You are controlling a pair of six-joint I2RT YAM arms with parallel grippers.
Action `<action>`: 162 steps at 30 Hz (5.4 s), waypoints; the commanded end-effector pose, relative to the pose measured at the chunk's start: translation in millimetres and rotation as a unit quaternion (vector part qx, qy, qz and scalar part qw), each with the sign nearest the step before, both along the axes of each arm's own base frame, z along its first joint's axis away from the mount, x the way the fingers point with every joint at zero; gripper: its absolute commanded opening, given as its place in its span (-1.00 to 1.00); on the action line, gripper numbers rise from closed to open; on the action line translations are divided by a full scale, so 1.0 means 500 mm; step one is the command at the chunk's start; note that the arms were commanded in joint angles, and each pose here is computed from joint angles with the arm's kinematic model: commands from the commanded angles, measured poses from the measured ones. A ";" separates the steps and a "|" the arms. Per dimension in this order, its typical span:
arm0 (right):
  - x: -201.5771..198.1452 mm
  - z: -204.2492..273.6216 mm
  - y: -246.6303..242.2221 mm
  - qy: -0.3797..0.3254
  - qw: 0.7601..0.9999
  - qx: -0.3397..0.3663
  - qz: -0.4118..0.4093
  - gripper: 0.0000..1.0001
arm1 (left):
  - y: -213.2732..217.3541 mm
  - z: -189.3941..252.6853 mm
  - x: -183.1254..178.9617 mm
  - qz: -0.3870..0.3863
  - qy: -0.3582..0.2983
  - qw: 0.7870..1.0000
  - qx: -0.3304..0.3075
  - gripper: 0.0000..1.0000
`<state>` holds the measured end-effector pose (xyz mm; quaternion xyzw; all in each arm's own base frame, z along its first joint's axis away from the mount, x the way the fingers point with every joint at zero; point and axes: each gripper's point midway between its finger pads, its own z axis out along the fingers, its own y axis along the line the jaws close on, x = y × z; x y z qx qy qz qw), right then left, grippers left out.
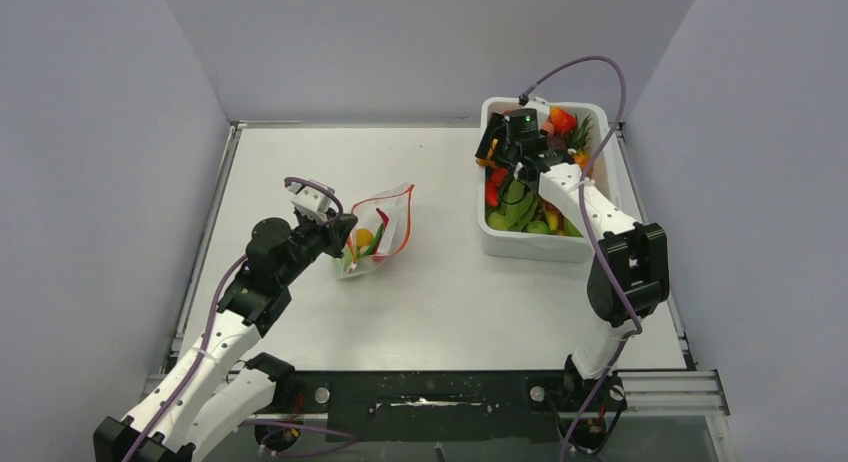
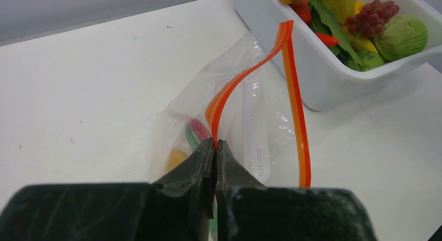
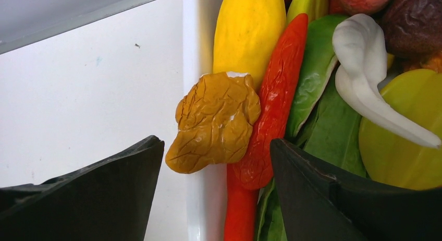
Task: Place the food in the zip-top bag and seal the zipper
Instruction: Pick up the fake vegetable from the bin, then place the fake vegetable in the zipper food storage bag.
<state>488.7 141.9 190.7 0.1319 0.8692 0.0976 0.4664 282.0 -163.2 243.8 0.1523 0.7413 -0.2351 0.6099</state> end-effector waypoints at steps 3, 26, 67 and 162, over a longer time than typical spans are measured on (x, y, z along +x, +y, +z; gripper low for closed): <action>0.052 0.075 -0.015 -0.060 0.998 -0.001 -0.023 0.53 | -0.002 0.083 -0.002 -0.005 -0.055 0.998 -0.022 -1.00; 0.069 -0.002 0.003 -0.016 1.000 0.005 -0.023 0.57 | -0.003 0.080 0.000 -0.007 -0.052 0.998 -0.022 -1.00; 0.041 -0.002 0.003 -0.012 1.000 -0.007 0.005 0.03 | 0.024 0.092 0.004 0.029 -0.064 0.997 -0.023 -1.00; -0.409 0.215 0.422 -0.083 0.919 0.089 0.375 0.50 | -0.019 0.113 0.029 0.017 0.004 0.994 -0.104 -1.00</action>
